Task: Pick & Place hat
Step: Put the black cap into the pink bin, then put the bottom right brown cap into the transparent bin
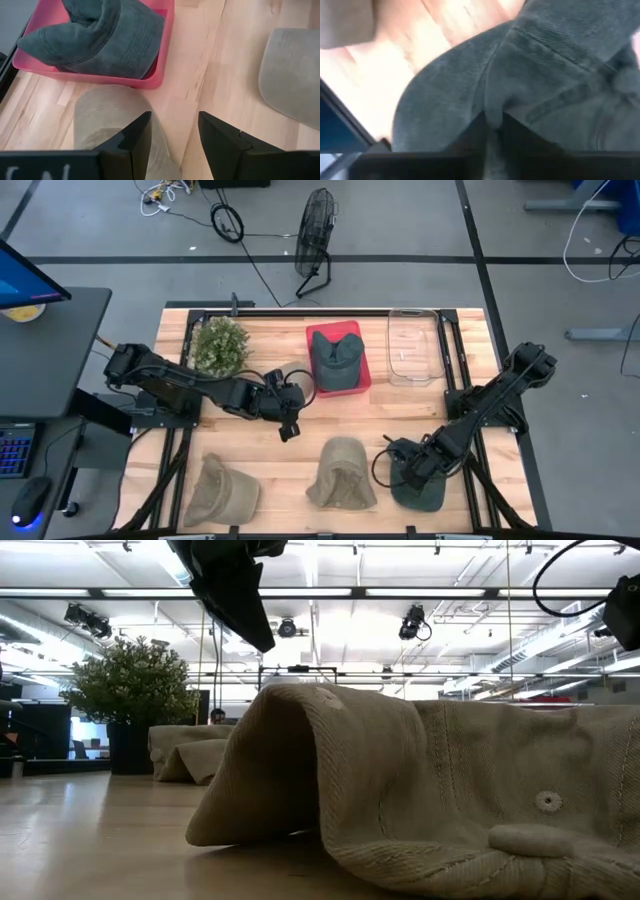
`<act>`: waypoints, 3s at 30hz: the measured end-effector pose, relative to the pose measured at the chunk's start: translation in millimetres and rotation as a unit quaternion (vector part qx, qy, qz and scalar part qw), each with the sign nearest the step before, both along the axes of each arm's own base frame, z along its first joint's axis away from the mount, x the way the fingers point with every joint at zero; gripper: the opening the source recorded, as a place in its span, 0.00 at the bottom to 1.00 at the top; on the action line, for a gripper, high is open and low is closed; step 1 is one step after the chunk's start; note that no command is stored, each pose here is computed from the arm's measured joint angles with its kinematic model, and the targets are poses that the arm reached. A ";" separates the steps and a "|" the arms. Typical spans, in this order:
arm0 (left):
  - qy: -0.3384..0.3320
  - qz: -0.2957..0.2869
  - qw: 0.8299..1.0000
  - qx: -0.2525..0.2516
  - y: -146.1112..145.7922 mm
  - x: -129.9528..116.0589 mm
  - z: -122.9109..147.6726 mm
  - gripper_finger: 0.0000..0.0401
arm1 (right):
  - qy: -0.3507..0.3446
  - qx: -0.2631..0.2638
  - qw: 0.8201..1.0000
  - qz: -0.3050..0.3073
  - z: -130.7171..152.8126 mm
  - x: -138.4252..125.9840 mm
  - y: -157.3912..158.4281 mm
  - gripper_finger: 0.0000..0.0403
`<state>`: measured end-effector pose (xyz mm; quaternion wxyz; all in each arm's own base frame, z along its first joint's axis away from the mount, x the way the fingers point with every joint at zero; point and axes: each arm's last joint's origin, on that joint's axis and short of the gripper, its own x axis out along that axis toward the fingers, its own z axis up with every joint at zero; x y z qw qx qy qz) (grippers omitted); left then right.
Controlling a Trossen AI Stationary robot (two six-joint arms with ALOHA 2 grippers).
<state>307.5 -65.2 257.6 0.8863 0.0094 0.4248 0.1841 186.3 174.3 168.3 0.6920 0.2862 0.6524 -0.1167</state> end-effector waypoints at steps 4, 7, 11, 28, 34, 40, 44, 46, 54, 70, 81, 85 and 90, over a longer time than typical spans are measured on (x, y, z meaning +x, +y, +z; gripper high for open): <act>0.008 -0.002 1.000 0.003 0.6 -2.3 0.4 0.41 | -0.014 0.012 0.999 -0.026 9.9 1.5 -1.3 0.03; 0.007 0.002 1.000 0.008 1.7 -3.7 2.3 0.41 | -0.060 0.012 0.998 -0.030 28.2 9.5 -2.7 0.02; 0.003 0.007 1.000 0.014 2.9 -5.2 5.0 0.41 | -0.167 -0.035 0.985 0.013 59.3 29.0 -7.5 0.01; -0.021 -0.003 1.000 0.019 5.2 0.7 8.1 0.41 | -0.250 -0.470 0.834 0.147 147.9 112.2 -147.7 0.00; -0.027 -0.031 0.998 0.042 7.3 4.5 10.6 0.41 | -0.213 -0.464 0.848 0.142 118.1 114.7 -195.6 0.00; -0.031 -0.025 0.998 0.045 12.3 6.2 11.3 0.41 | -0.252 -0.452 0.836 0.182 86.0 115.9 -207.6 0.00; -0.035 -0.017 0.998 0.044 17.2 7.7 11.8 0.41 | -0.270 -0.474 0.813 0.204 66.7 113.9 -211.3 0.00; -0.036 -0.013 0.998 0.044 19.4 8.1 11.9 0.41 | -0.266 -0.478 0.811 0.206 55.4 109.8 -213.6 0.00; -0.045 0.016 0.998 0.030 26.5 9.1 11.9 0.41 | -0.245 -0.442 0.837 0.210 19.3 90.6 -218.2 0.06; -0.064 0.019 0.997 0.025 27.0 12.0 14.1 0.41 | -0.246 -0.447 0.844 0.164 34.4 98.4 -213.4 0.45; -0.060 0.019 0.998 0.030 30.1 12.3 13.9 0.41 | -0.262 -0.332 0.884 0.199 87.0 108.1 -151.9 0.49; -0.056 0.014 0.998 0.037 31.5 12.5 13.9 0.41 | -0.310 -0.220 0.897 0.224 88.6 104.3 -110.2 0.47; -0.058 0.017 0.998 0.036 33.3 12.8 14.1 0.41 | -0.315 -0.166 0.902 0.243 78.5 97.1 -60.7 0.47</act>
